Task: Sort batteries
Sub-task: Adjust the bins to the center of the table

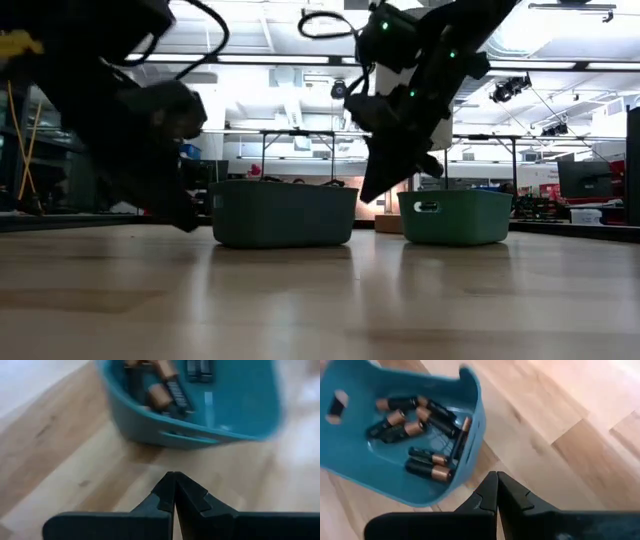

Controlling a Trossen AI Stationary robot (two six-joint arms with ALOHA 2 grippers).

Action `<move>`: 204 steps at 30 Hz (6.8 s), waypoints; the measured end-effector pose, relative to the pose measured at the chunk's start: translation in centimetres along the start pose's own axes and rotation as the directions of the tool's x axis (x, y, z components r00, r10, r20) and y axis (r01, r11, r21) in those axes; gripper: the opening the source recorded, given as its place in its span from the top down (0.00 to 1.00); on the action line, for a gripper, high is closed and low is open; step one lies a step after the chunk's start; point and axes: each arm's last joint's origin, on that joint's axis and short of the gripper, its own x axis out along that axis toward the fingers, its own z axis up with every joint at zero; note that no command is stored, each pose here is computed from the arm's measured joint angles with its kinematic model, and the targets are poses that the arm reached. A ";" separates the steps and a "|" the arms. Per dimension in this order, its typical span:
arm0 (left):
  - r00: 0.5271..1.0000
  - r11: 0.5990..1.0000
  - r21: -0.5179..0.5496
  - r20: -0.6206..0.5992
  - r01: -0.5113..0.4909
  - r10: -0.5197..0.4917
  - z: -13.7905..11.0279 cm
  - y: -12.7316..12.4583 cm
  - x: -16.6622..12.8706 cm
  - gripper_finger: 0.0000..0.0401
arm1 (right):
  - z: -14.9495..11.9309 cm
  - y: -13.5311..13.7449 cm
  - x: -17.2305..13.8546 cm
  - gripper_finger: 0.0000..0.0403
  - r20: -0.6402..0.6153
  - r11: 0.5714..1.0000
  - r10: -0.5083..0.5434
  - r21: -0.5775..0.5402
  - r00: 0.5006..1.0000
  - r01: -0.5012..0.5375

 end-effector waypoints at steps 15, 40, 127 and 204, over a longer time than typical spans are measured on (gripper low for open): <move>0.987 0.986 0.036 0.007 -0.163 0.163 3.0 3.2 -0.6 1.00 | -1.4 2.7 0.7 1.00 0.016 0.994 0.105 0.015 0.994 -0.105; 0.926 0.910 0.174 0.083 -0.376 0.367 6.6 7.3 -2.8 1.00 | -0.8 3.9 1.2 1.00 0.091 0.973 0.223 0.035 0.971 -0.227; 0.989 0.972 -0.185 -0.029 -0.148 0.145 -2.6 0.4 -3.4 1.00 | 1.4 1.1 3.4 1.00 0.138 0.967 0.197 0.136 0.971 -0.216; 0.957 0.959 0.018 -0.063 -0.283 0.284 0.8 3.4 -2.1 1.00 | -3.3 -13.0 -6.9 1.00 -0.137 0.917 -0.312 0.216 0.940 0.335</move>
